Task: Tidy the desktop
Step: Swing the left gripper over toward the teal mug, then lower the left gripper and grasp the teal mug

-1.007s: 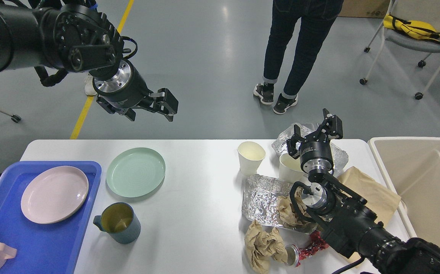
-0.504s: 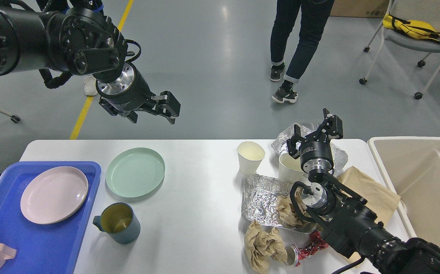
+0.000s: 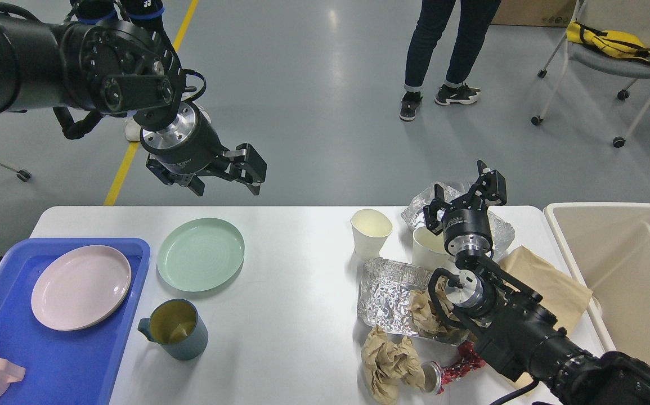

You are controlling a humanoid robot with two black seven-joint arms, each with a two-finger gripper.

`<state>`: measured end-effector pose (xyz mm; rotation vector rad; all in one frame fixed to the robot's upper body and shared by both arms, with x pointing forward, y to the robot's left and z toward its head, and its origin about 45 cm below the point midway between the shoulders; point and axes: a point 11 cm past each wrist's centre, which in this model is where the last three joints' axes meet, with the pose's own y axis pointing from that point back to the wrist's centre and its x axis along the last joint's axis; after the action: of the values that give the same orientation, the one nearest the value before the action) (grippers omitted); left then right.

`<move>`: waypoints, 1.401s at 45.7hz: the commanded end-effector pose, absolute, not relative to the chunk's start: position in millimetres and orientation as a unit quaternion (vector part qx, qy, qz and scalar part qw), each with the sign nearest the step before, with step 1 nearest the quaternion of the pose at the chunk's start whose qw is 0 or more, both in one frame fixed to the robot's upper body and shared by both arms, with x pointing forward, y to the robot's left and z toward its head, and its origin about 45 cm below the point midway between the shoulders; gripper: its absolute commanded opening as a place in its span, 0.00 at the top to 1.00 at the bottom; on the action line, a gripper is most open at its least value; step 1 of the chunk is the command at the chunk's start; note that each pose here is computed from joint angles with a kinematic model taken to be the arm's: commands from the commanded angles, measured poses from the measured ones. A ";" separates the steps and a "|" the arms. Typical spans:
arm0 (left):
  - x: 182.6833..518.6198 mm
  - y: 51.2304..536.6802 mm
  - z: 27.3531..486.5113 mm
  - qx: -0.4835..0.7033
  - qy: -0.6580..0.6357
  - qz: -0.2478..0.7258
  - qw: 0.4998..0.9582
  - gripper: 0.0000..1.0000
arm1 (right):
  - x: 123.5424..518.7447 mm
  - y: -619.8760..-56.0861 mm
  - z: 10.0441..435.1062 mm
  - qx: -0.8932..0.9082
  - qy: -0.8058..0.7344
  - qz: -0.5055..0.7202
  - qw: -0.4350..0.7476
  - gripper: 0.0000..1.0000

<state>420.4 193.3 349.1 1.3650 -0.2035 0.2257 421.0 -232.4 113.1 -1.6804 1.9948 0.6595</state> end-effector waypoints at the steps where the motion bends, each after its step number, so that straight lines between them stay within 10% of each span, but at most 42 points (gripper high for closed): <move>1: 419.3 194.6 349.3 0.629 -0.090 0.103 0.766 0.04 | 421.0 -232.4 113.1 -0.609 0.723 0.239 0.224 0.00; 25: 418.4 188.3 361.2 0.616 -0.091 0.100 0.776 0.04 | 420.5 -232.6 112.5 -0.608 0.723 0.239 0.223 0.00; 64: 327.0 232.6 214.3 0.693 -0.008 0.014 0.721 0.06 | 421.0 -232.4 113.1 -0.609 0.723 0.239 0.224 0.00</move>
<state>331.6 221.8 227.0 1.5088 -0.0252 0.0160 421.0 -232.4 113.1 -1.6803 1.9947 0.6594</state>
